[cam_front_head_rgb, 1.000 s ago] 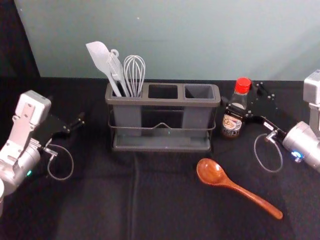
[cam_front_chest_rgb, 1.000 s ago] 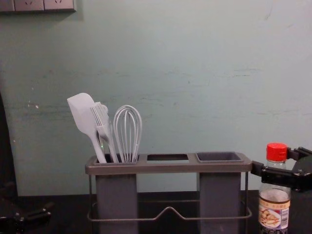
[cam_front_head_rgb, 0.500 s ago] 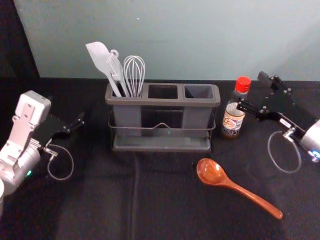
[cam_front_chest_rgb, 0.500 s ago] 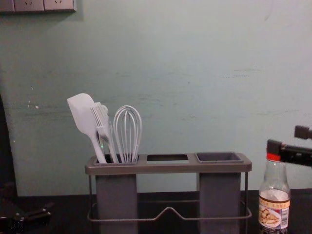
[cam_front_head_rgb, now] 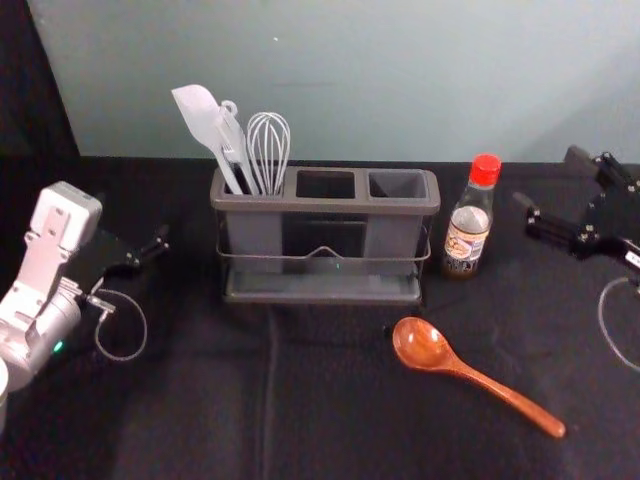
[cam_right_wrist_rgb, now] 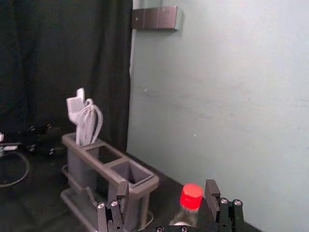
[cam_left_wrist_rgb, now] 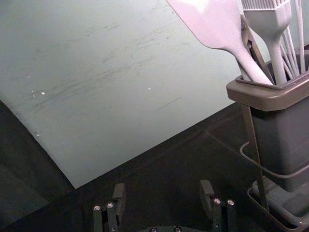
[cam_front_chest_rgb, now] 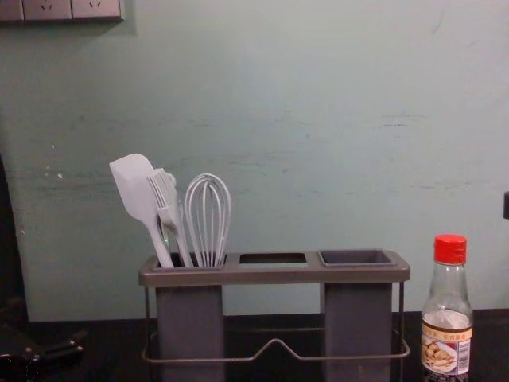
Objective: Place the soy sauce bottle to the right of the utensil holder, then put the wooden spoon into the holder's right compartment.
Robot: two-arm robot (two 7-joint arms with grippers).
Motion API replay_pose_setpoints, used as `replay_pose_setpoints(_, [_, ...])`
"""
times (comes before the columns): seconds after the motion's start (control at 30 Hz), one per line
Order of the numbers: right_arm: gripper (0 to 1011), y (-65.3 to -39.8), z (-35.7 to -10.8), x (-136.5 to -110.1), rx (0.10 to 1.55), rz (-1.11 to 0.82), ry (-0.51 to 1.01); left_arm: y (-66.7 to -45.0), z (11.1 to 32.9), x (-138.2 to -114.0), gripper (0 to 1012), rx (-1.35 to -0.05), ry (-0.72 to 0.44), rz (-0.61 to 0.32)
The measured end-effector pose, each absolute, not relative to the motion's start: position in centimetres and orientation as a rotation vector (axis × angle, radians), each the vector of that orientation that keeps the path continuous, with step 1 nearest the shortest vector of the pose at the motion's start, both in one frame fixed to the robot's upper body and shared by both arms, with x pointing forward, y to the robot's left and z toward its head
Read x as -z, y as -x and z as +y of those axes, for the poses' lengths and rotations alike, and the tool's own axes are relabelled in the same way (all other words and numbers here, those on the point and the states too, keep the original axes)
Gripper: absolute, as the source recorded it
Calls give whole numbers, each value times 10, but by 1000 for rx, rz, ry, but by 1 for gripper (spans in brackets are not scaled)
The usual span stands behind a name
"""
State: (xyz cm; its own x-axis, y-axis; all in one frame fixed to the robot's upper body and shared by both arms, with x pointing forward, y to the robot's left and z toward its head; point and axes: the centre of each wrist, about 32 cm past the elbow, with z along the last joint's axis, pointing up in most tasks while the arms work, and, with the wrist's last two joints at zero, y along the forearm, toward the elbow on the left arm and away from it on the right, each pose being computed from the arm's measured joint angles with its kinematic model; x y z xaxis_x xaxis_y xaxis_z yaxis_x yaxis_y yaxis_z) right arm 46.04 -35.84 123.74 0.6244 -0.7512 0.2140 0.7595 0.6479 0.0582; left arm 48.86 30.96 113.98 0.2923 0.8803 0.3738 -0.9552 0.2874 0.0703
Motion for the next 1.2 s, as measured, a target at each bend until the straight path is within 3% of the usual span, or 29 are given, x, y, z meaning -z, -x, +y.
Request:
replay_pose_setpoints(0.57, [1004,-426,-348,-1250,647,-118,312,-489,310,-1140,1005,-1248,-304,-285])
replay_pose_setpoints(0.87, [1004,-438,-327,-1244,642,-62,510,-489,310,-1140,1005,-1248,-305,-285])
replay_pose_setpoints(1.2, [1004,-455,-305,-1238,677,-38,617,-489,310,-1140,1005,-1248,-305,-285])
